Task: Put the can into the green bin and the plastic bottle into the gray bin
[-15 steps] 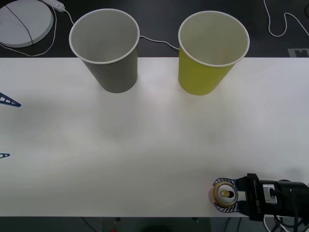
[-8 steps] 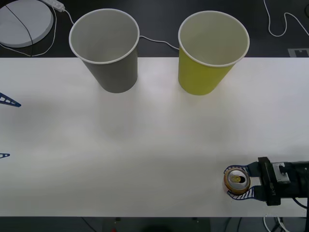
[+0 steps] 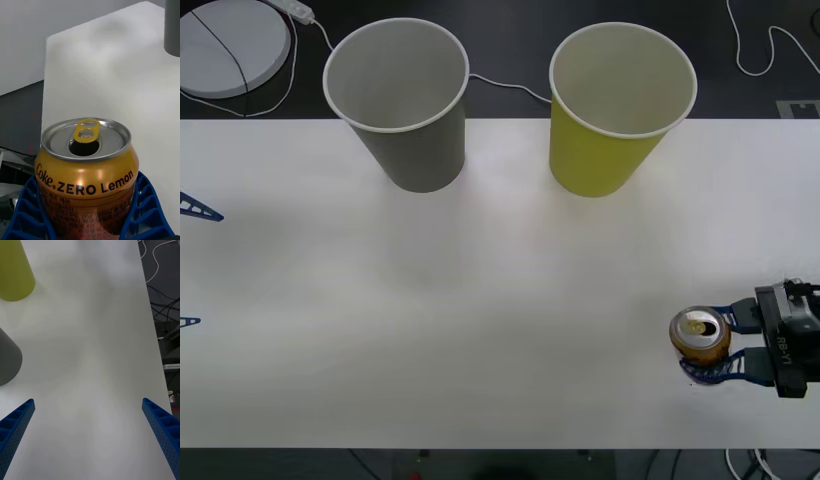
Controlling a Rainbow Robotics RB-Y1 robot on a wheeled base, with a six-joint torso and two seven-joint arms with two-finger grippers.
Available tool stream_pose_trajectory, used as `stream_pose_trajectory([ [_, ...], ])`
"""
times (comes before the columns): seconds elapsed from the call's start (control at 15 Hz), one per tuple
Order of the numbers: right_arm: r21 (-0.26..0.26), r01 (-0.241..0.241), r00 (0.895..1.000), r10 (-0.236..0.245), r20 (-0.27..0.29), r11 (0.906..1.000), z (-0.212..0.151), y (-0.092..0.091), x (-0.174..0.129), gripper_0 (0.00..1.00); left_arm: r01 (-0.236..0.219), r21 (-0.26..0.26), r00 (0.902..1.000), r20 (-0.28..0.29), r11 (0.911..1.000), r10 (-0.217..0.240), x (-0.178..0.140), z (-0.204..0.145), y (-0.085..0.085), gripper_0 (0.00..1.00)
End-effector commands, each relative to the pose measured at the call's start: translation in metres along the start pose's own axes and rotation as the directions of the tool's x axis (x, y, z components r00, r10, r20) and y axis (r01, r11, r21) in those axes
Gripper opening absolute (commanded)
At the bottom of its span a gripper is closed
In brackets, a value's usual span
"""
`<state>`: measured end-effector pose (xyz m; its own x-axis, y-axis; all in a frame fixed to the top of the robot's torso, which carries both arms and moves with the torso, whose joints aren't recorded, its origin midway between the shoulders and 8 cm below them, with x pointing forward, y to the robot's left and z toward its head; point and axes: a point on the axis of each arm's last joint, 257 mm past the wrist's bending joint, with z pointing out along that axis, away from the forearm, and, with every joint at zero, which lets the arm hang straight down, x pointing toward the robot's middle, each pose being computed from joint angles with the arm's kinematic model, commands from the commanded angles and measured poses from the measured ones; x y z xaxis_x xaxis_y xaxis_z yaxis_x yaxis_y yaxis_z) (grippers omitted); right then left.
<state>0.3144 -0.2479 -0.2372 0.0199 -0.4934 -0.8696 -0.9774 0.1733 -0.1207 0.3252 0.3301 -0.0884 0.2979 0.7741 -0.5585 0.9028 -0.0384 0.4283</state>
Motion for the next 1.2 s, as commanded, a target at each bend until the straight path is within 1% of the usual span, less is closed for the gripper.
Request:
stream_pose_trajectory([
  [0.07, 0.039, -0.052, 0.997, 0.055, -0.063, 0.9979, -0.016, -0.007, -0.02, 0.0, 0.0, 0.0, 1.0, 0.0, 1.0, 0.0, 0.0, 0.0, 0.0, 1.0],
  [0.27, 0.093, -0.107, 0.984, 0.119, -0.13, 0.9899, -0.034, -0.016, -0.037, 0.0, 0.0, 0.0, 1.0, 0.0, 1.0, 0.0, 0.0, 0.0, 0.0, 1.0],
  [0.4, 0.119, -0.151, 0.975, 0.168, -0.147, 0.9813, -0.044, -0.022, -0.047, 0.0, 0.0, 0.0, 1.0, 0.0, 1.0, 0.0, 0.0, 0.0, 0.0, 1.0],
  [0.6, 0.169, -0.211, 0.952, 0.242, -0.187, 0.9626, -0.065, -0.031, -0.068, 0.0, 0.0, 0.0, 1.0, 0.0, 1.0, 0.0, 0.0, 0.0, 0.0, 1.0],
  [0.73, 0.211, -0.246, 0.933, 0.29, -0.214, 0.9461, -0.079, -0.041, -0.081, 0.0, 0.0, 0.0, 1.0, 0.0, 1.0, 0.0, 0.0, 0.0, 0.0, 1.0],
  [0.8, 0.225, -0.259, 0.925, 0.308, -0.221, 0.9394, -0.083, -0.045, -0.085, 0.0, 0.0, 0.0, 1.0, 0.0, 1.0, 0.0, 0.0, 0.0, 0.0, 1.0],
  [0.93, 0.269, -0.294, 0.905, 0.358, -0.231, 0.917, -0.093, -0.058, -0.099, 0.0, 0.0, 0.0, 1.0, 0.0, 1.0, 0.0, 0.0, 0.0, 0.0, 1.0],
  [1.07, 0.329, -0.322, 0.882, 0.407, -0.236, 0.8878, -0.103, -0.073, -0.111, 0.0, 0.0, 0.0, 1.0, 0.0, 1.0, 0.0, 0.0, 0.0, 0.0, 1.0],
  [1.13, 0.363, -0.335, 0.868, 0.435, -0.24, 0.8694, -0.109, -0.08, -0.116, 0.0, 0.0, 0.0, 1.0, 0.0, 1.0, 0.0, 0.0, 0.0, 0.0, 1.0],
  [1.2, 0.392, -0.355, 0.85, 0.468, -0.242, 0.8485, -0.115, -0.085, -0.12, 0.0, 0.0, 0.0, 1.0, 0.0, 1.0, 0.0, 0.0, 0.0, 0.0, 1.0],
])
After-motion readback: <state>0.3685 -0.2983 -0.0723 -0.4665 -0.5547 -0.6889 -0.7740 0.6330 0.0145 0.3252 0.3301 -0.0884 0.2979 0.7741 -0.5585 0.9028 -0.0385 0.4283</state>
